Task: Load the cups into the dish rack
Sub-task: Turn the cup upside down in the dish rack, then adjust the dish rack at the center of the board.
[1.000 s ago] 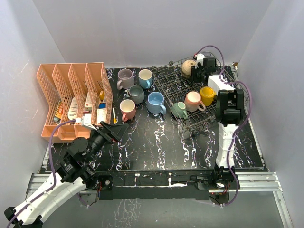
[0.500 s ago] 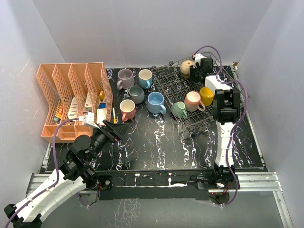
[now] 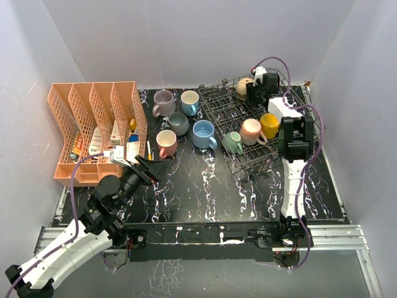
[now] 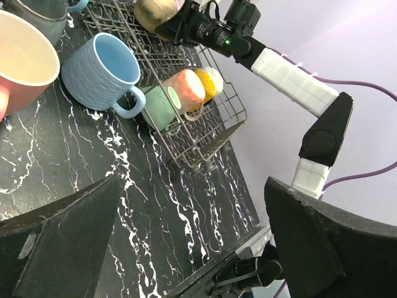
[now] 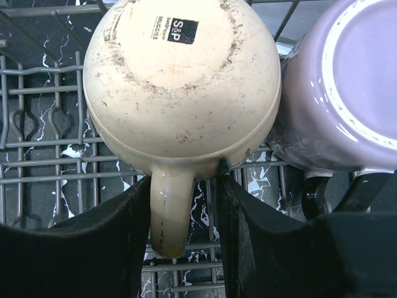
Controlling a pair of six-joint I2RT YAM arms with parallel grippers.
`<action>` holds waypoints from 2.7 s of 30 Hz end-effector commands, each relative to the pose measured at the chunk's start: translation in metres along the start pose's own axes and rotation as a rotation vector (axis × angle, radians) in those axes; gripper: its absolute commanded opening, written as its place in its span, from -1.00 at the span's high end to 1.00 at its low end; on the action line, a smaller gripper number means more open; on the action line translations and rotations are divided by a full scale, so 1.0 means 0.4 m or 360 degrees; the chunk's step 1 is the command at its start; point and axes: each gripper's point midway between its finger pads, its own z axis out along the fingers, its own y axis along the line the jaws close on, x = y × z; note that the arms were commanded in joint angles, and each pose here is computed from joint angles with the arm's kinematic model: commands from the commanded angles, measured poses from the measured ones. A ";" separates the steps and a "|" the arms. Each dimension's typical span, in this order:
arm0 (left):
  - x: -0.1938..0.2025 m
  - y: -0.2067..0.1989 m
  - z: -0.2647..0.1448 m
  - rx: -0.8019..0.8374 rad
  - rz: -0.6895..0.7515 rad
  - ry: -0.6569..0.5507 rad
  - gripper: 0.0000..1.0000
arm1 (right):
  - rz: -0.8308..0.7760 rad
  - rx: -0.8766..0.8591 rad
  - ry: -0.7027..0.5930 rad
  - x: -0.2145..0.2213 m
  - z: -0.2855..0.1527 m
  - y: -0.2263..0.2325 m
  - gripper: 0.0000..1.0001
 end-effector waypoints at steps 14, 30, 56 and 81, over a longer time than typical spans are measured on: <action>-0.018 -0.026 -0.018 0.0091 -0.0049 -0.0043 -0.95 | -0.0304 -0.0208 -0.0416 -0.311 -0.244 0.061 -0.17; -0.117 -0.126 0.040 0.0007 -0.0161 -0.0118 -0.95 | -0.0578 -0.0568 -0.0413 -0.285 -0.628 0.208 -0.37; -0.327 -0.609 0.295 0.0064 -0.0507 0.0102 -0.95 | -0.0677 -0.0739 -0.0039 0.019 -0.900 0.232 -0.40; -0.206 -0.781 0.369 0.0392 -0.0357 0.0266 -0.95 | -0.1397 -0.1059 -0.0115 0.114 -0.926 0.277 -0.35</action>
